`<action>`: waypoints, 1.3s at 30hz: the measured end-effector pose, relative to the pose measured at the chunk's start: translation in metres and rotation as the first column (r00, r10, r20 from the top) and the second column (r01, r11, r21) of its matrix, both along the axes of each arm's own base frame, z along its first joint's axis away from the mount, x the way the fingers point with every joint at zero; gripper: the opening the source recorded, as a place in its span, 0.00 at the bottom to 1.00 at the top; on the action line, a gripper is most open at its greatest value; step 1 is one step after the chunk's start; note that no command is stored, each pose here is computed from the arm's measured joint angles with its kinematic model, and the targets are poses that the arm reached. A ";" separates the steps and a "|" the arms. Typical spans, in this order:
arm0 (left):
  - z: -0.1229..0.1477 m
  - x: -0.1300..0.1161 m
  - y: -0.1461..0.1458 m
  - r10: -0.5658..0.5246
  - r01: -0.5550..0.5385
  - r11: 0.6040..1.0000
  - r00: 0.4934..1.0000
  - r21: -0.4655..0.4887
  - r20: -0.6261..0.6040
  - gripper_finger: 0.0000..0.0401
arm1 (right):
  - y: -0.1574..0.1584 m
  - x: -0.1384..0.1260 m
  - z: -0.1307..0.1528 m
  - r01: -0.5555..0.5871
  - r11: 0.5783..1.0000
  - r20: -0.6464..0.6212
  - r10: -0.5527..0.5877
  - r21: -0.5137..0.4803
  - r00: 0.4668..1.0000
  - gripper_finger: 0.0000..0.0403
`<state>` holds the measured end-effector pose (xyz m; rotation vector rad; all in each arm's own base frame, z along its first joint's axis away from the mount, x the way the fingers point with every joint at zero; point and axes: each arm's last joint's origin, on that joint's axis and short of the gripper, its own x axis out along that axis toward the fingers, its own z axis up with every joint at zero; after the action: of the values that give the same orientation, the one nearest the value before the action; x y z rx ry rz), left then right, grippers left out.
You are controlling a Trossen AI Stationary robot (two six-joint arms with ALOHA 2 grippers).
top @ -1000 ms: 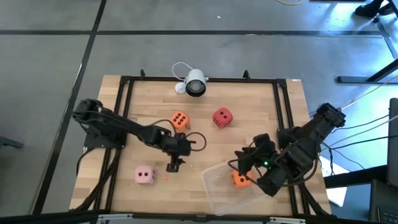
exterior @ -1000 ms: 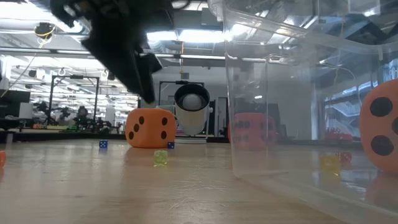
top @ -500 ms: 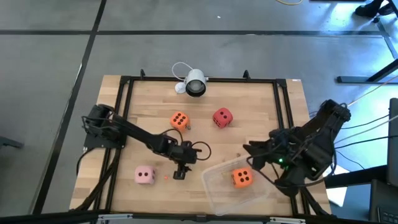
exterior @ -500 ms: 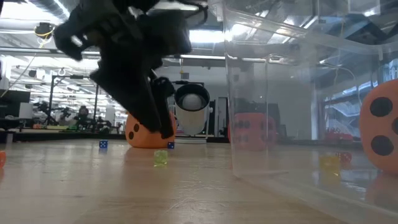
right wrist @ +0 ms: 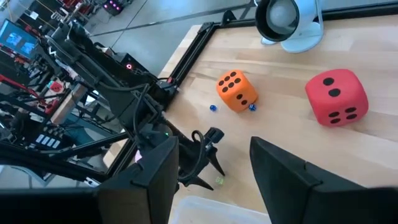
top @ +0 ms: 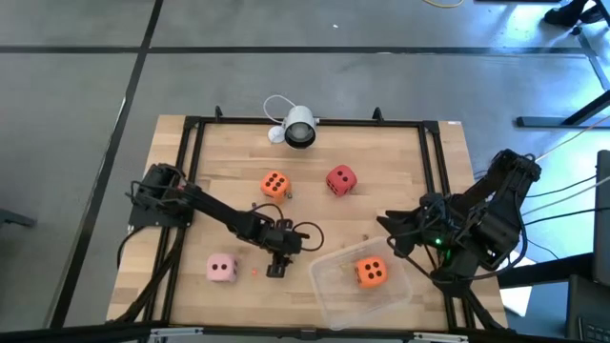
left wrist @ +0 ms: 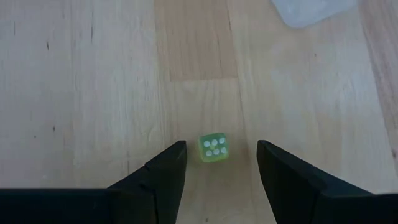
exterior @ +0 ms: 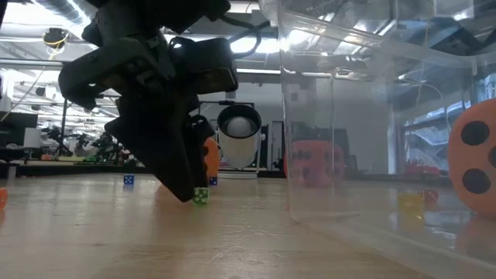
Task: Pick & Place Dice
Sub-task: Put the small green die into the transparent bin
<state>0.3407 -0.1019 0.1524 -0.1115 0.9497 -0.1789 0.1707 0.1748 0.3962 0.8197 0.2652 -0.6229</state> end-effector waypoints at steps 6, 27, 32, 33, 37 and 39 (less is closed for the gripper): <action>0.000 0.001 0.000 0.002 -0.002 1.000 1.000 0.000 0.009 0.44 | 0.000 0.000 0.000 -0.001 1.000 -0.001 0.001 -0.002 1.000 0.49; 0.000 0.000 0.001 0.029 -0.029 1.000 1.000 -0.009 -0.003 0.25 | 0.000 0.000 0.000 -0.003 1.000 0.000 0.003 -0.013 1.000 0.49; -0.001 0.000 0.001 0.025 -0.025 1.000 1.000 0.002 -0.010 0.14 | 0.000 0.000 0.000 -0.006 1.000 -0.004 0.006 -0.020 1.000 0.49; -0.001 0.000 0.001 0.025 -0.025 1.000 1.000 0.004 -0.013 0.12 | 0.000 0.000 0.000 -0.008 1.000 -0.005 0.008 -0.021 1.000 0.49; -0.001 -0.001 0.001 0.032 -0.032 0.999 0.999 -0.003 -0.016 0.04 | 0.000 0.000 0.000 -0.015 1.000 -0.017 0.015 -0.020 1.000 0.49; -0.001 0.000 0.001 0.046 -0.046 0.999 0.999 -0.014 -0.015 0.02 | 0.000 0.000 0.000 -0.016 1.000 -0.019 0.016 -0.019 1.000 0.49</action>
<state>0.3404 -0.1007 0.1516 -0.1481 0.9600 -0.1426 0.1707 0.1750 0.3959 0.7932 0.2820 -0.6173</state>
